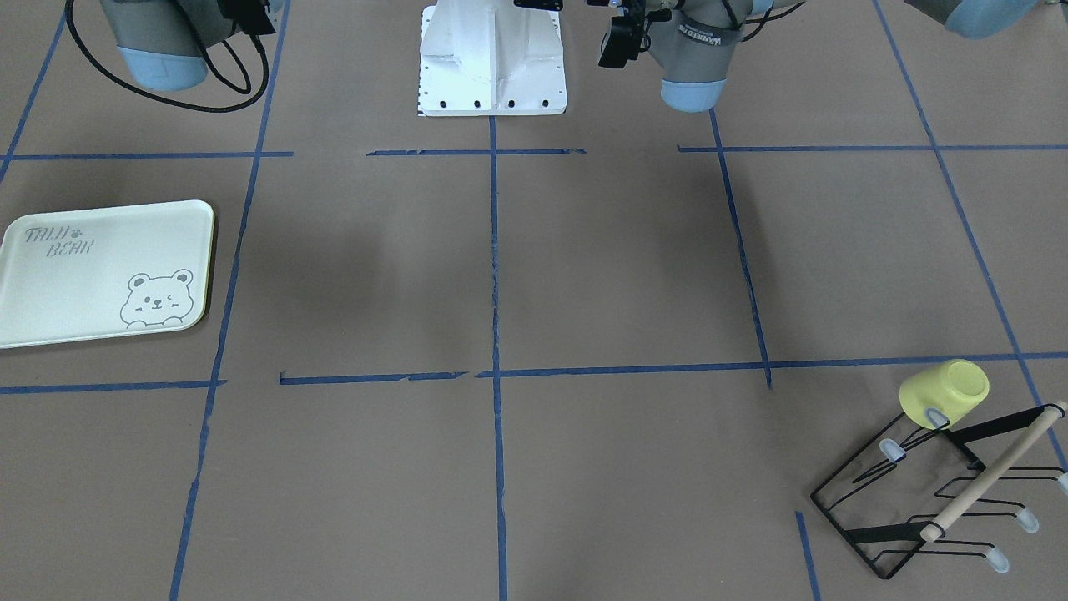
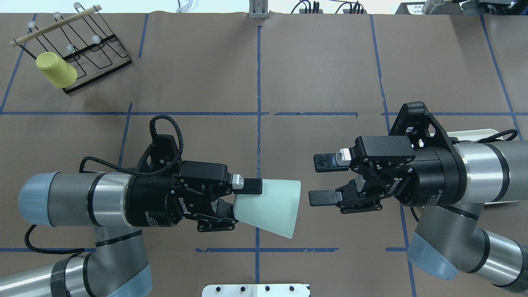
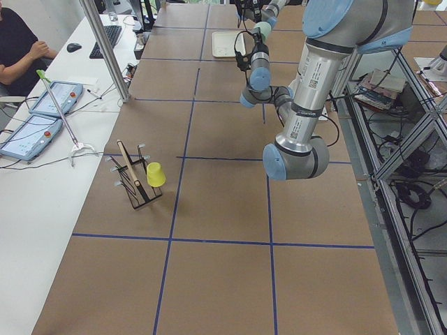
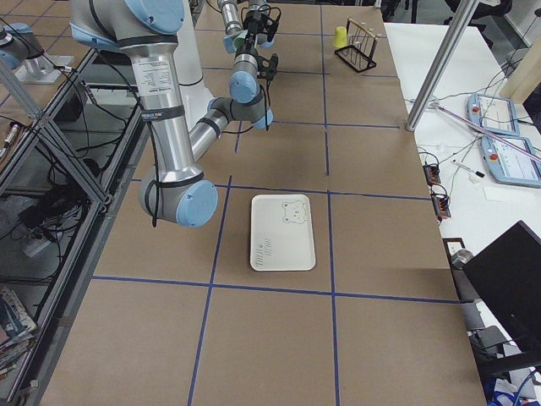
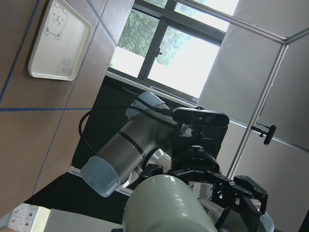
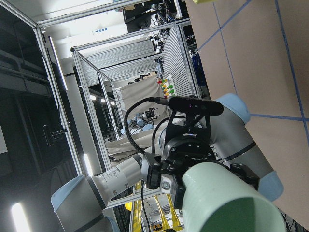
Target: Left arm grabs green cup and hands to right arm on tray
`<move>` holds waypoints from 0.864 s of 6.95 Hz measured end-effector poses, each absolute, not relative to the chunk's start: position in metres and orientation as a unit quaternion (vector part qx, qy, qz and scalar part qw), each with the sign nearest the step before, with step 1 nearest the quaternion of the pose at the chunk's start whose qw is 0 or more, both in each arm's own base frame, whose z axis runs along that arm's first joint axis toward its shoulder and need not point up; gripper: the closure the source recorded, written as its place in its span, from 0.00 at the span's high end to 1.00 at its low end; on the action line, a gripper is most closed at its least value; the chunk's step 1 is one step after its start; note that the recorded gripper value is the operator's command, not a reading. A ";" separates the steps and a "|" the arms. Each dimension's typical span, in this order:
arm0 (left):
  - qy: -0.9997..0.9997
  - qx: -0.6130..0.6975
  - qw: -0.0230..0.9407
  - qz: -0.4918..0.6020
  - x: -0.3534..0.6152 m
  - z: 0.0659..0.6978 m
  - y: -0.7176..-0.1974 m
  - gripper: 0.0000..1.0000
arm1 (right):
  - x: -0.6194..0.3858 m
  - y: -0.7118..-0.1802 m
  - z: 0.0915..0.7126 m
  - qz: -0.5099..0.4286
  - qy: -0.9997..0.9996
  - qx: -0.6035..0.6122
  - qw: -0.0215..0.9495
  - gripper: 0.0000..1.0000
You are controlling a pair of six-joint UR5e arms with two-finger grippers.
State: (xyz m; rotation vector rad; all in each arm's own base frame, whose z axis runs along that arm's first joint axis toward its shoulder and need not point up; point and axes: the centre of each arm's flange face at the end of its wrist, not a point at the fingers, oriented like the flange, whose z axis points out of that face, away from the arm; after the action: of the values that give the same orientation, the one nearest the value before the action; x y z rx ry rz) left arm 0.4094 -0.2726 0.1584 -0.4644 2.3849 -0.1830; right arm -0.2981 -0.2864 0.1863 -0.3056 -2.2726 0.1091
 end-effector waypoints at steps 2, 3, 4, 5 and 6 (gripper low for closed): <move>0.922 -0.178 0.329 -0.097 0.415 0.156 -0.269 0.04 | -0.301 -0.287 0.182 0.048 -0.903 -0.122 0.410 0.96; 0.923 -0.178 0.322 -0.112 0.419 0.155 -0.267 0.05 | -0.303 -0.288 0.179 0.051 -0.903 -0.122 0.410 0.79; 0.923 -0.179 0.315 -0.128 0.425 0.153 -0.263 0.08 | -0.306 -0.289 0.175 0.053 -0.903 -0.122 0.408 0.49; 0.923 -0.180 0.311 -0.137 0.428 0.153 -0.259 0.15 | -0.307 -0.289 0.172 0.055 -0.903 -0.123 0.408 0.09; 0.923 -0.180 0.309 -0.141 0.430 0.153 -0.258 0.28 | -0.308 -0.290 0.173 0.057 -0.902 -0.122 0.410 0.00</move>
State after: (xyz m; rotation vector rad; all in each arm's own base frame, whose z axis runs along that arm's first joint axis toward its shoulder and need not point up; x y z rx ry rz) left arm 0.4296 -0.2578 0.1526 -0.4759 2.4388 -0.3713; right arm -0.3080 -0.2901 0.1725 -0.3080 -2.2712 0.1424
